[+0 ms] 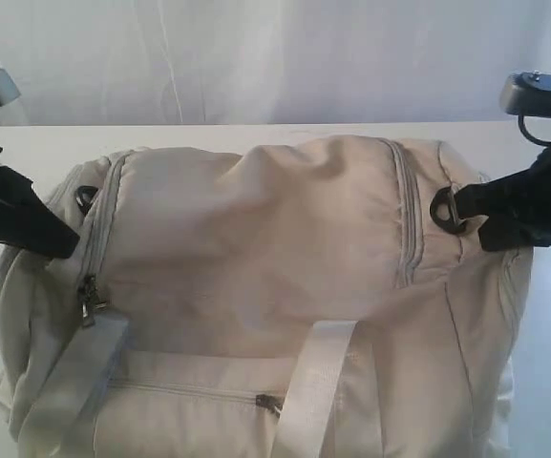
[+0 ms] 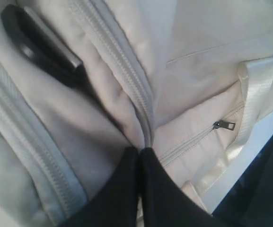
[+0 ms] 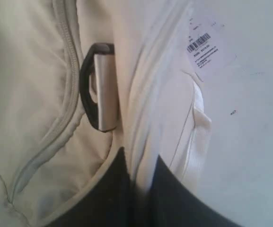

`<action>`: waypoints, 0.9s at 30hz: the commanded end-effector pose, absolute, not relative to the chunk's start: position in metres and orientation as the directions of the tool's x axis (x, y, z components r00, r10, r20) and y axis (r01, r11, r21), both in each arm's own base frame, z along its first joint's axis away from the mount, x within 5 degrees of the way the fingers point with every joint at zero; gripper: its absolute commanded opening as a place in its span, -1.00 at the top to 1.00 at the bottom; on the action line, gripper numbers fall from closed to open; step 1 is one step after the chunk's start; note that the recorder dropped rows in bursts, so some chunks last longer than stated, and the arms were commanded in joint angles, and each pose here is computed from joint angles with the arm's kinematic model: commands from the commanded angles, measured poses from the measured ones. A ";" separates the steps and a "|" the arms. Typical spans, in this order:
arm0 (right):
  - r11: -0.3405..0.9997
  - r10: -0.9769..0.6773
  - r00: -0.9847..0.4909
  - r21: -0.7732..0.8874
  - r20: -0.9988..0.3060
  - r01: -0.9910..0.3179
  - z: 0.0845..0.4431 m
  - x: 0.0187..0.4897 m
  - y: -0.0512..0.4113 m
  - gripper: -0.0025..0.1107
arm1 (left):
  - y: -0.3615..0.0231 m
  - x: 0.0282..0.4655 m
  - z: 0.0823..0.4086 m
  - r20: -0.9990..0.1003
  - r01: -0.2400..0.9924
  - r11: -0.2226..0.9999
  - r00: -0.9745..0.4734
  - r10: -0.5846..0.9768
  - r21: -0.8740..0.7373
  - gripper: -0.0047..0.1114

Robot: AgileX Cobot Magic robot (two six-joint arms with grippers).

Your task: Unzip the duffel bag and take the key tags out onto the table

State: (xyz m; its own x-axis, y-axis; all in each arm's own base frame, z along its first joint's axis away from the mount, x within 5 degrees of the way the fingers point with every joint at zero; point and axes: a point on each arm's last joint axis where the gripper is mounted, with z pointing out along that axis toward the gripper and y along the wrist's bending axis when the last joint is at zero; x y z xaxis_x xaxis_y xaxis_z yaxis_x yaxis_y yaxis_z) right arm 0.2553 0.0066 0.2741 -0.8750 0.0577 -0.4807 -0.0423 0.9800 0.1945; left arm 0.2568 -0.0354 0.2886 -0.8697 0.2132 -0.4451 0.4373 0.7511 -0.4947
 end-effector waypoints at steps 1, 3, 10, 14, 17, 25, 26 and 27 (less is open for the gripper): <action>0.985 0.063 -0.872 0.173 -0.485 -0.026 0.276 0.261 0.001 0.96 | -0.040 0.250 0.289 -0.434 0.458 0.715 -0.869 0.237 -0.528 0.92; 0.982 0.069 -0.872 0.185 -0.485 -0.025 0.276 0.261 0.002 0.93 | -0.039 0.252 0.289 -0.448 0.455 0.727 -0.866 0.224 -0.515 0.92; 0.978 0.056 -0.882 0.205 -0.468 -0.047 0.275 0.259 0.004 0.20 | -0.035 0.254 0.289 -0.446 0.460 0.751 -0.861 0.246 -0.474 0.50; 0.978 0.055 -0.856 0.199 -0.515 -0.056 0.288 0.252 0.005 -0.07 | -0.031 0.267 0.327 -0.552 0.508 0.765 -0.797 0.244 -0.396 -0.08; 0.980 0.058 -0.814 0.189 -0.577 -0.064 0.302 0.244 0.005 -0.07 | -0.018 0.291 0.369 -0.694 0.412 0.880 -0.706 0.144 -0.236 -0.12; 0.969 0.098 -0.781 0.239 -0.616 -0.066 0.316 0.235 0.009 -0.07 | -0.005 0.397 0.316 -0.542 0.406 0.874 -0.813 0.212 -0.267 -0.12; 0.968 0.101 -0.782 0.244 -0.615 -0.066 0.316 0.235 0.010 -0.07 | -0.004 0.408 0.304 -0.522 0.420 0.866 -0.820 0.235 -0.270 -0.12; 0.967 0.103 -0.782 0.246 -0.615 -0.066 0.316 0.235 0.010 -0.07 | -0.004 0.412 0.295 -0.510 0.430 0.860 -0.823 0.248 -0.276 -0.12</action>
